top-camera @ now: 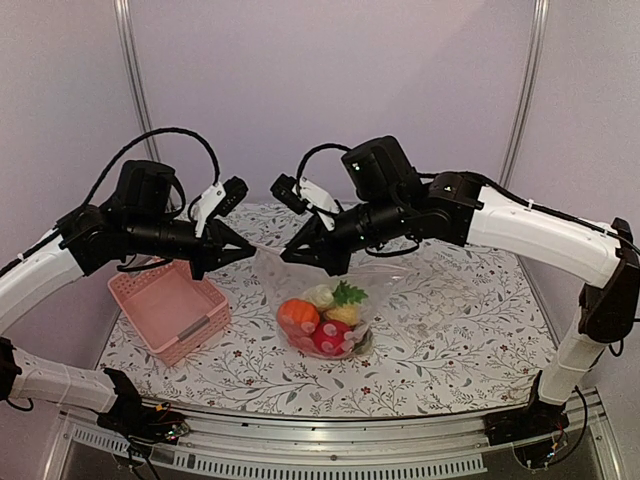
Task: Place the food in the zip-top bag and seal the zipper
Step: Zip the zipper on the zipper food storage bag.
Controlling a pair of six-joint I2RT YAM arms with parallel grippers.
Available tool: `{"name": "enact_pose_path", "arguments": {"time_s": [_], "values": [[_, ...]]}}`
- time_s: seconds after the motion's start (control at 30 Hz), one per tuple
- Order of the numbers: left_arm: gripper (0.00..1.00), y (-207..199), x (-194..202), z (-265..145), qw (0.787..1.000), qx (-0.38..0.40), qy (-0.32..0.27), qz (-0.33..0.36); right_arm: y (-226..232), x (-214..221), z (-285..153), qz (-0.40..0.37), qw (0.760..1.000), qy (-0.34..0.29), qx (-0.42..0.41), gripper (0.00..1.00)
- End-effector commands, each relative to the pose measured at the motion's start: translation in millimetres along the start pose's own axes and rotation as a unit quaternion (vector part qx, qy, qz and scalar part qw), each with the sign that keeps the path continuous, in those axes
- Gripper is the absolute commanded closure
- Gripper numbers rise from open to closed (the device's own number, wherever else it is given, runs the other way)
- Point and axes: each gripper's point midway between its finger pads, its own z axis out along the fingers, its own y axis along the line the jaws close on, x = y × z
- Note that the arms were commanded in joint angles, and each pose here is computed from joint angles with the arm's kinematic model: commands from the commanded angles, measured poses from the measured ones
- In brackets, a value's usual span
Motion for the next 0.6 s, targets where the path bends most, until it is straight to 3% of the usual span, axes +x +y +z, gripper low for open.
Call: {"name": "enact_pose_path", "arguments": {"time_s": [0.0, 0.57], "values": [[1.00, 30, -9, -15, 0.997, -0.070, -0.025, -0.011, 3, 30, -12, 0.023, 0.998, 0.054, 0.010, 1.00], [1.00, 43, -10, -20, 0.995, -0.095, -0.033, -0.024, -2, 35, -16, 0.029, 0.998, 0.055, 0.027, 1.00]]}}
